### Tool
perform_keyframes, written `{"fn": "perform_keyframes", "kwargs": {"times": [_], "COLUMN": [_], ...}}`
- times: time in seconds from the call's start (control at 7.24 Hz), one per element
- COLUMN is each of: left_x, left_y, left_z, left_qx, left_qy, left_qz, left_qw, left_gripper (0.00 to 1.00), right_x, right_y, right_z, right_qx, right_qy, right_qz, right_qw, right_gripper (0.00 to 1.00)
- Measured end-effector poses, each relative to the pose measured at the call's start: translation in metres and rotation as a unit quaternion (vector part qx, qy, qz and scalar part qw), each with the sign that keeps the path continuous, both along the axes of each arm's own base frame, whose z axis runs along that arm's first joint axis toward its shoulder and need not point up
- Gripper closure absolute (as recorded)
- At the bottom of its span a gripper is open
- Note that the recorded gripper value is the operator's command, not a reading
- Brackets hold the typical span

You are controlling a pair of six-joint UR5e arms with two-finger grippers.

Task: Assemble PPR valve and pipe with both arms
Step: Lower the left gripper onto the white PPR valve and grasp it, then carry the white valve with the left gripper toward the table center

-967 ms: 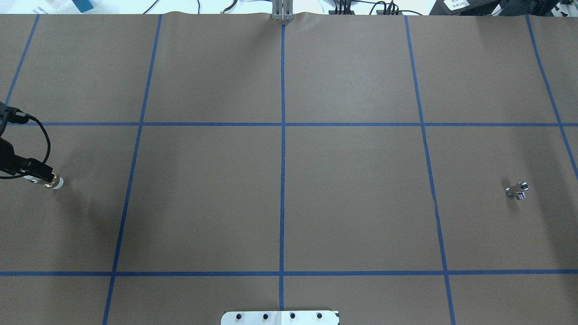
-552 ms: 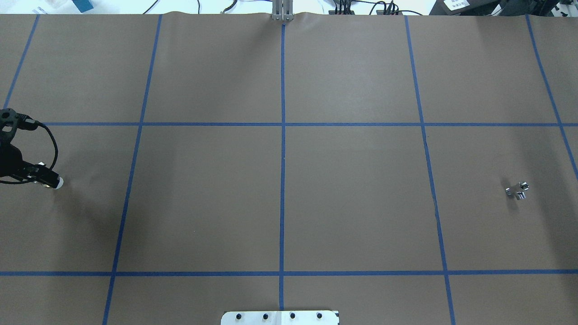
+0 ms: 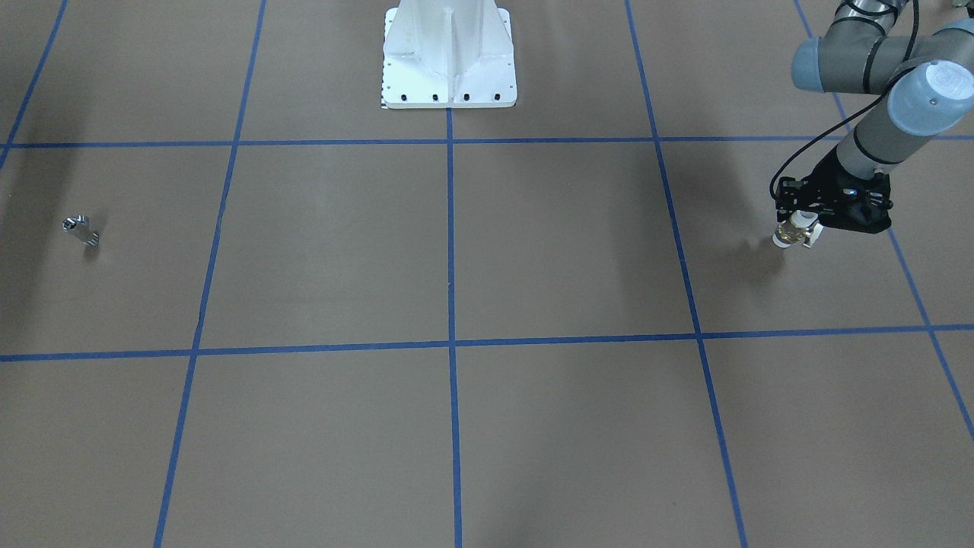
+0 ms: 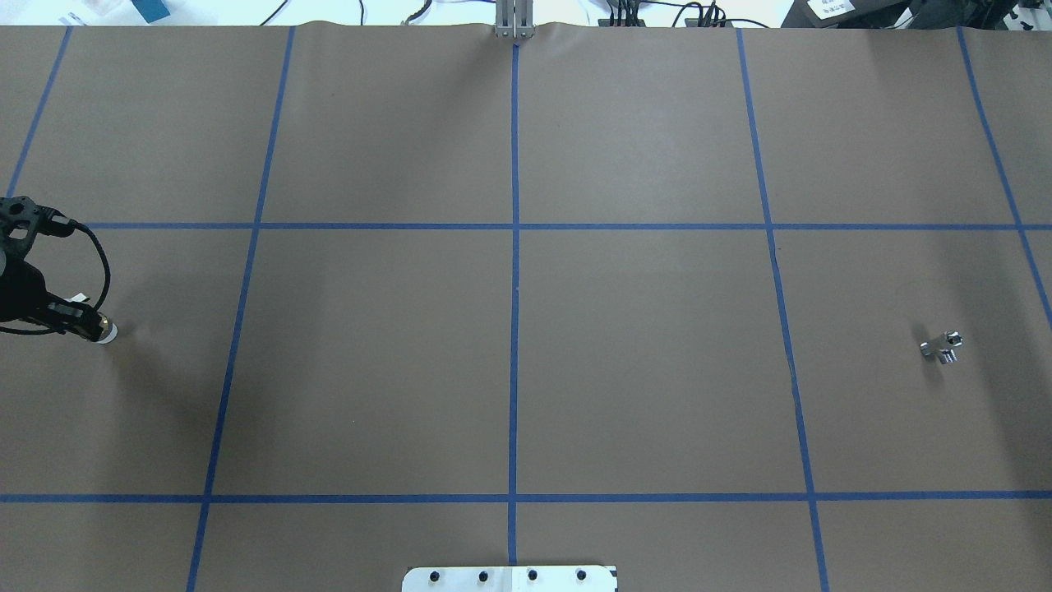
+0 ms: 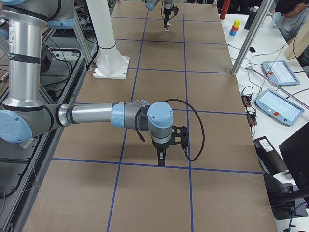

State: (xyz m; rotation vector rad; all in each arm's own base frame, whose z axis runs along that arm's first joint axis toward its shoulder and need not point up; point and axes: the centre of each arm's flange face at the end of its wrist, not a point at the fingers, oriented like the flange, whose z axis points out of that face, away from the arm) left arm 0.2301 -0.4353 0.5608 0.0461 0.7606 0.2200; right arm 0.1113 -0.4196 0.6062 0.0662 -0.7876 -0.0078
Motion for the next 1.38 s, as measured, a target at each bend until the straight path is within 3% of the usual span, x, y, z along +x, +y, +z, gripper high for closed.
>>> {"fn": "perform_keyframes", "kwargs": {"times": [0.28,0.69,0.97,1.38], "left_x": [-0.001,0.029,0.101,0.243], "left_y": [0.001,-0.016,-0.023,0.002], "left_z": [-0.018,-0.072,-0.142,-0.285], "left_qx": [0.007,-0.008,-0.046,-0.104], "left_qy": [0.01,0.04,0.055,0.047], "left_qz": [-0.002,-0.04,-0.051,-0.066], "left_qw": [0.9999,0.9984,0.9961,0.9913], "left_gripper": [1.0,1.0,1.0,1.0], "right_x": [0.0,0.0,-0.001,-0.001], "right_y": [0.0,-0.001,-0.002,-0.003], "right_z": [0.0,-0.001,-0.002,-0.002], "right_qx": [0.0,0.002,0.003,0.003], "right_qy": [0.0,0.0,0.0,0.0], "right_qz": [0.0,0.0,0.0,-0.002], "right_qw": [1.0,1.0,1.0,1.0], "right_gripper": [0.0,0.0,0.0,0.0]}}
